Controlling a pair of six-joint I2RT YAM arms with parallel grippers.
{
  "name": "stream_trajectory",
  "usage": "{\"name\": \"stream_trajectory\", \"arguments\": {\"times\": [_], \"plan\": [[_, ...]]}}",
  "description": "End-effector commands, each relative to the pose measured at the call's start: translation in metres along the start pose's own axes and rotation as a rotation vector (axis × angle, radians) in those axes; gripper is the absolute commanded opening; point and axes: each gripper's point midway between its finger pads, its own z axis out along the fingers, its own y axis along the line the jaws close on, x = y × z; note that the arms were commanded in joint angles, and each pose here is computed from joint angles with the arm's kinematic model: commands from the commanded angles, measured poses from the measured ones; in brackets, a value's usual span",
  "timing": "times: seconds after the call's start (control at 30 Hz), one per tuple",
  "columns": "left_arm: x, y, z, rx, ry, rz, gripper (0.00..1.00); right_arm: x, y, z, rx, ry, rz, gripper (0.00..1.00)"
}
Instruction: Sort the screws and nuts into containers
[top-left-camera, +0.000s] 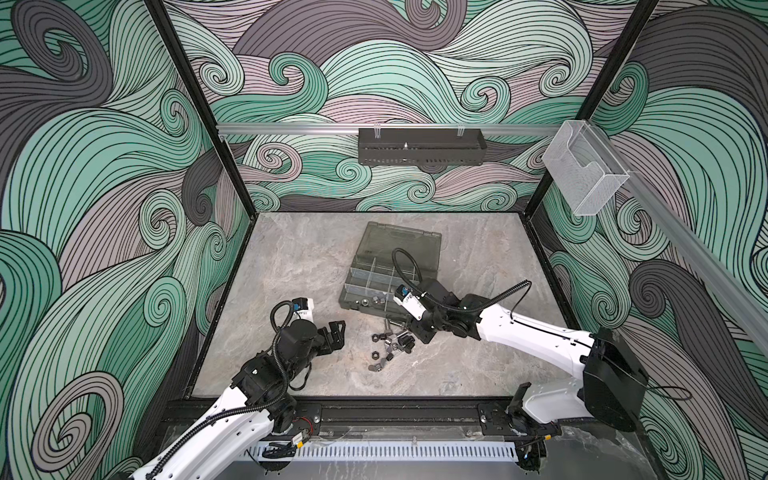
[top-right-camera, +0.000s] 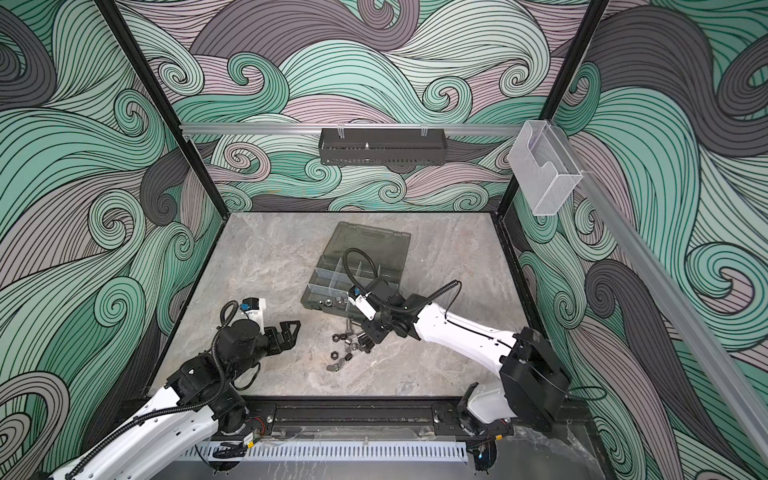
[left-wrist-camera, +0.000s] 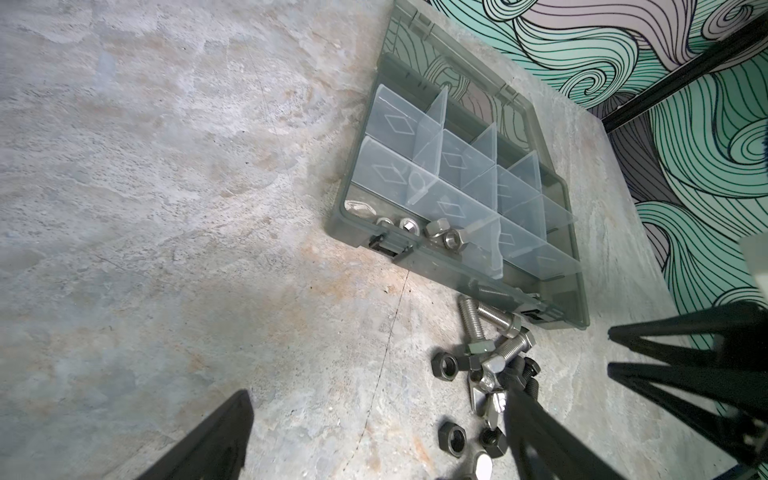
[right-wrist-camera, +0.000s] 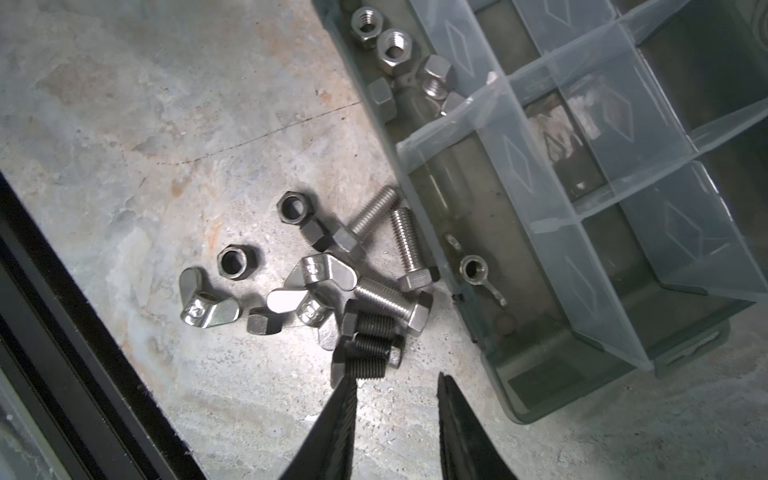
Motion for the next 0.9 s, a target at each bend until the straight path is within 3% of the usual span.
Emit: {"name": "stream_trajectory", "arguments": {"times": [0.0,0.43,0.87], "plan": [[-0.013,0.004,-0.009,-0.030,-0.050,-0.010,0.96,-0.001,0.020,-0.003,-0.046,-0.026,-0.073,0.35],[-0.012,0.016,-0.015,-0.054,-0.077,-0.032,0.96,0.013,0.087,0.030,-0.172,0.061,-0.249,0.35],[-0.009,0.023,-0.019,-0.058,-0.090,-0.057,0.96,0.014,0.118,0.055,-0.214,0.119,-0.365,0.35]]}}
